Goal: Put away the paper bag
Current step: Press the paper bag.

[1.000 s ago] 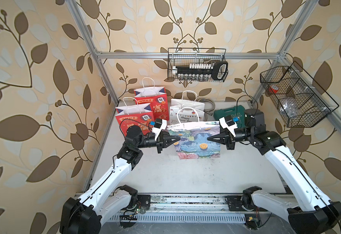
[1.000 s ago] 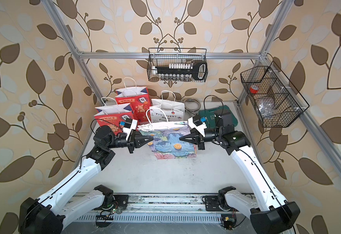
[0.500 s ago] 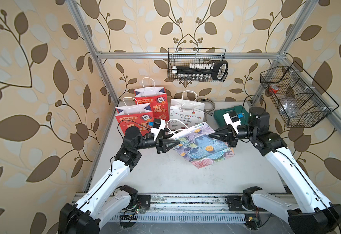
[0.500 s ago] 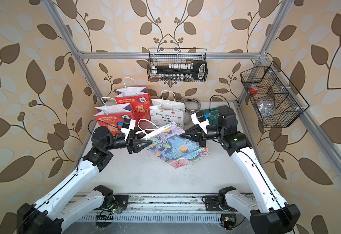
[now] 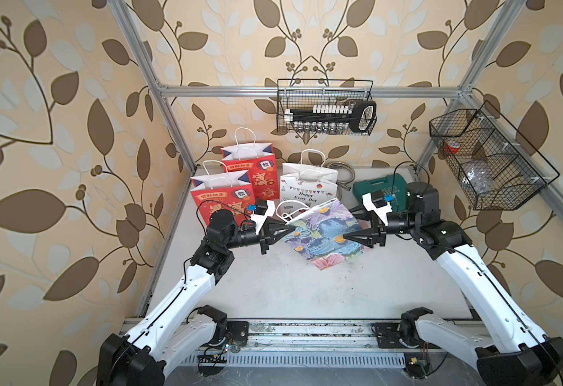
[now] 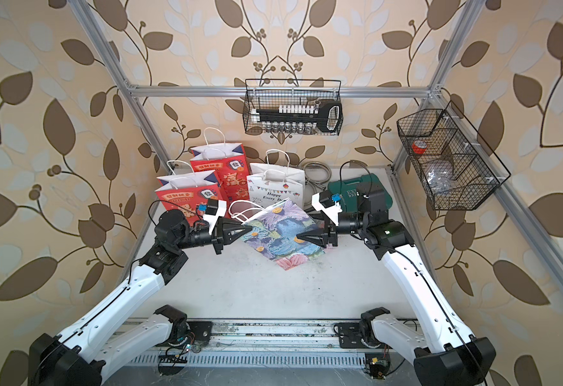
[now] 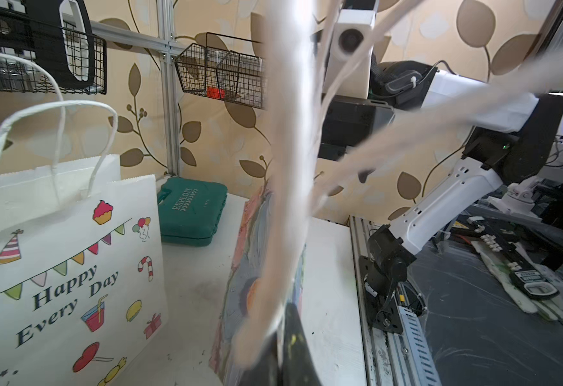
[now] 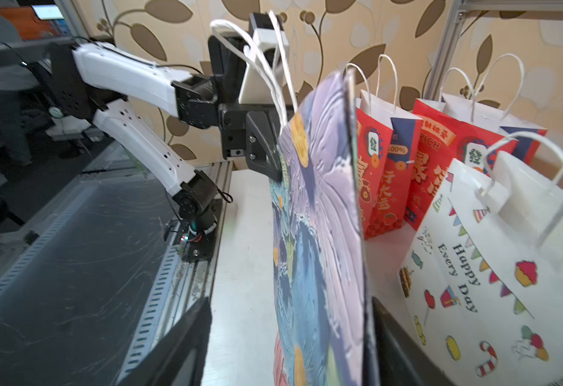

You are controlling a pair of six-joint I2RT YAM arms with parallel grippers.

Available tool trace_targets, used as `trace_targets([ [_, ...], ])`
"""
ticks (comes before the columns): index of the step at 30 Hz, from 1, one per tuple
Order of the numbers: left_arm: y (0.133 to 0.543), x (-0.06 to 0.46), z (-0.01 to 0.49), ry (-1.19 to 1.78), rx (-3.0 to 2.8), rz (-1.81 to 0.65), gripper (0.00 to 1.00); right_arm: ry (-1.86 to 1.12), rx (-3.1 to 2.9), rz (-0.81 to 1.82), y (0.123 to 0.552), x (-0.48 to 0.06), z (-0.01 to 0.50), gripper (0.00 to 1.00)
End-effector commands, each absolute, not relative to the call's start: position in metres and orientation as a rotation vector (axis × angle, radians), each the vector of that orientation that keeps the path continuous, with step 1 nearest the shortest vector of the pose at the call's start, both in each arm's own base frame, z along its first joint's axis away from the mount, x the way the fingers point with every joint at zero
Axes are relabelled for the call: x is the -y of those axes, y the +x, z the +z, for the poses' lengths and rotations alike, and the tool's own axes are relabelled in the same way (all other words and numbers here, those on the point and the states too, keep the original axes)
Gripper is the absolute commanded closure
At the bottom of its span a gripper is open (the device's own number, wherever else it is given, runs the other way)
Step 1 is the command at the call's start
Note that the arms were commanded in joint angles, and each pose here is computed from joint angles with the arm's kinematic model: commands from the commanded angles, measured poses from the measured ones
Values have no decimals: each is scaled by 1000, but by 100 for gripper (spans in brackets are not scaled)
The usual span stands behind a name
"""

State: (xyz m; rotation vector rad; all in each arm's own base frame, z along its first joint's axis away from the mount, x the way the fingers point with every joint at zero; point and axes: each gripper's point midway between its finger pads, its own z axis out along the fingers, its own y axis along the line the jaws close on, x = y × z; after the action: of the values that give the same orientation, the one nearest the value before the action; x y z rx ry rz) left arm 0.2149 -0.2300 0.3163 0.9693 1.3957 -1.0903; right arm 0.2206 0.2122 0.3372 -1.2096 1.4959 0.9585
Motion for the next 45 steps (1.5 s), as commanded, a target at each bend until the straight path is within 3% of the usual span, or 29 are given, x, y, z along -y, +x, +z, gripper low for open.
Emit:
trace_targets([
  [1, 209, 226, 321, 1081, -1319, -909, 100, -1268, -1501, 781, 218, -203, 325, 26],
  [9, 196, 231, 309, 1273, -1303, -877, 100, -1412, -1465, 666, 211, -214, 313, 25],
  [16, 191, 232, 303, 1362, -1309, -871, 100, -1425, -1426, 721, 211, -227, 318, 31],
  [27, 190, 232, 297, 1405, -1328, -846, 100, -1478, -1367, 877, 196, -243, 323, 99],
  [45, 189, 226, 298, 1400, -1348, -783, 100, -1531, -1292, 844, 186, -245, 322, 100],
])
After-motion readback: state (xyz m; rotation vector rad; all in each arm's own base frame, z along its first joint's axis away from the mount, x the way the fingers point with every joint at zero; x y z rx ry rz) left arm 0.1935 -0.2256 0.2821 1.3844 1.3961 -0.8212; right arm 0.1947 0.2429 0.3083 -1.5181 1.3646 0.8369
